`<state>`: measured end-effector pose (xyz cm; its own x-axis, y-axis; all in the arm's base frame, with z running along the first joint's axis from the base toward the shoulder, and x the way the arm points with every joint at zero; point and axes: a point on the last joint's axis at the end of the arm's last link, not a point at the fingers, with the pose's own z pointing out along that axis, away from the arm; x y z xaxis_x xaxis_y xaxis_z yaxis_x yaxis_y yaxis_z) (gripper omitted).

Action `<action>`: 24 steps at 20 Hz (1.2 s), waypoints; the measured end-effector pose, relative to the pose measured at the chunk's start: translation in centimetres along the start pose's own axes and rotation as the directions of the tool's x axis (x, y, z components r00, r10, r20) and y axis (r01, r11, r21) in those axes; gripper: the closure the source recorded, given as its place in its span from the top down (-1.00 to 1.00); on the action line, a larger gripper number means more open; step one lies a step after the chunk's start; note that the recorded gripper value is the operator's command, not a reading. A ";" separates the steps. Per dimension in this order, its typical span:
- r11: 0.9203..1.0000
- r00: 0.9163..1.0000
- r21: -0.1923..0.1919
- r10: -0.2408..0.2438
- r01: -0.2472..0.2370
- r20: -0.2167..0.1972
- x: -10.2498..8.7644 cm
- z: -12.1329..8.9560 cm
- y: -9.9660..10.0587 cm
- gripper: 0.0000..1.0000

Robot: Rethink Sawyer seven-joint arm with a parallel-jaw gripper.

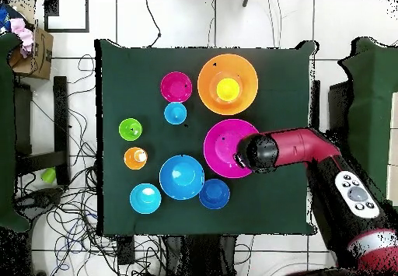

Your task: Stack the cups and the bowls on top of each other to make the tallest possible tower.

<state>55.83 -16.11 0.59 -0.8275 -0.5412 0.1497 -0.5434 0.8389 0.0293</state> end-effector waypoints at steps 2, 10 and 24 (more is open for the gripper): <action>1.000 1.000 0.006 0.021 -0.021 -0.008 1.0 -1.5 -0.5 1.00; 0.995 0.996 0.067 0.077 -0.074 -0.045 2.5 -6.1 -3.8 1.00; 0.994 0.994 0.033 0.107 -0.107 0.001 0.0 -2.2 -5.6 1.00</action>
<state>59.18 -20.65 2.62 -0.8808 -0.4488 0.1508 -0.4565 0.8895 -0.0192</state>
